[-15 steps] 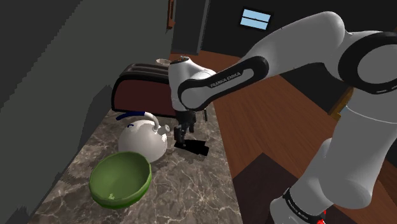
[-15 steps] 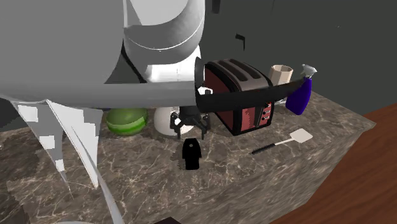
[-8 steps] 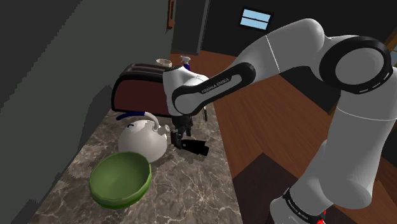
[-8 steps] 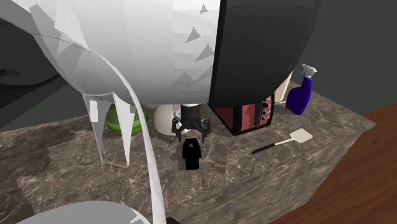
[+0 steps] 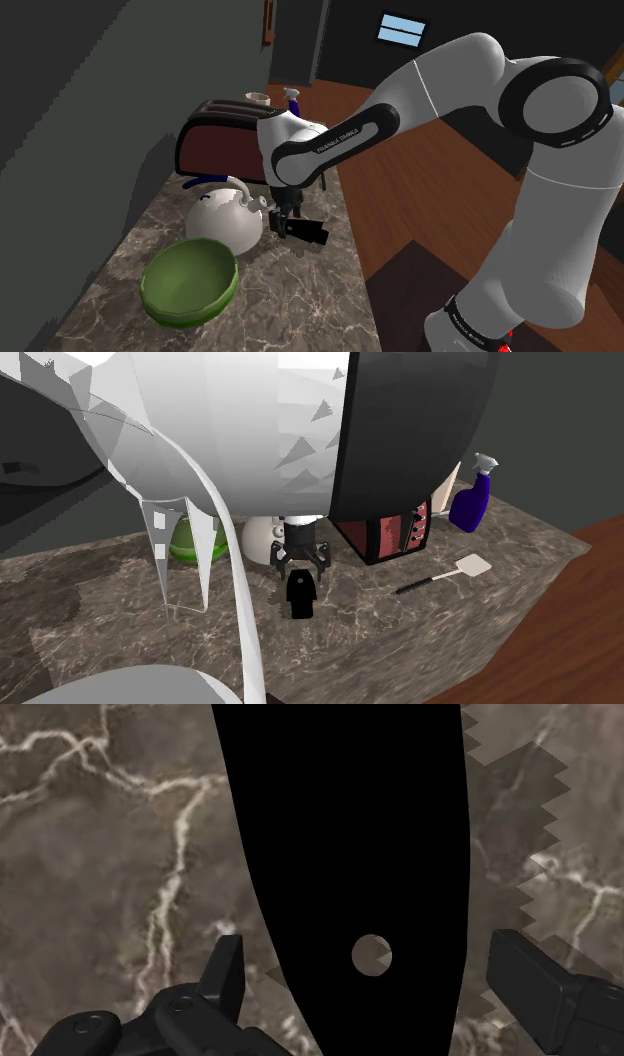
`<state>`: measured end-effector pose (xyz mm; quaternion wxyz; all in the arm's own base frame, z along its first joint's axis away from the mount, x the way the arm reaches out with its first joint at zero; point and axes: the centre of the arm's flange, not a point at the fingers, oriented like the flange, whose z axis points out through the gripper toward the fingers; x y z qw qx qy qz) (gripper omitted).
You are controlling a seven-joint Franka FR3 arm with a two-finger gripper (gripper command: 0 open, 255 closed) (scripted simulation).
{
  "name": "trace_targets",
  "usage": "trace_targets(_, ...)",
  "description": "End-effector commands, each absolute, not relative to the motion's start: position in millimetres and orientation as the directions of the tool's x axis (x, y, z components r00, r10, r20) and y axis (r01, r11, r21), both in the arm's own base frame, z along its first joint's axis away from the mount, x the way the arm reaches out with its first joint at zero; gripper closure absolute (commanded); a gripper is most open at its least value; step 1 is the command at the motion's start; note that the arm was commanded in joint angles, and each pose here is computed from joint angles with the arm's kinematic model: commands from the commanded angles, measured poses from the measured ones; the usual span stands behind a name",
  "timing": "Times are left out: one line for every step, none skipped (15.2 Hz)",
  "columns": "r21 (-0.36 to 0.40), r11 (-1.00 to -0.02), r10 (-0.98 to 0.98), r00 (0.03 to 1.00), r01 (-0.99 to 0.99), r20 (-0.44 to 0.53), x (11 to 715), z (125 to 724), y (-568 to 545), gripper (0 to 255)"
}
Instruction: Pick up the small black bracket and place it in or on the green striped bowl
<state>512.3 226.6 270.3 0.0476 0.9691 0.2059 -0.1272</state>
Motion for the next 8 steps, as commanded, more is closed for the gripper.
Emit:
trace_targets(0.040,-0.911,0.387,0.883,0.411,-0.266,512.3,270.3,226.6,0)
trace_targets(0.040,-0.911,0.387,0.883,0.411,-0.266,512.3,270.3,226.6,255)
trace_targets(0.040,-0.911,0.387,0.883,0.411,-0.266,512.3,270.3,226.6,255)
trace_targets(0.040,-0.911,0.387,0.883,0.411,-0.266,512.3,270.2,226.5,255)
trace_targets(0.040,-0.911,0.387,0.883,0.411,-0.266,512.4,270.3,226.5,255)
trace_targets(0.040,-0.911,0.387,0.883,0.411,-0.266,512.4,270.2,226.5,255)
trace_targets(0.040,-0.911,0.387,0.883,0.411,-0.266,512.4,270.3,226.5,255)
trace_targets(0.040,-0.911,0.387,0.883,0.411,-0.266,512.4,270.2,226.4,255)
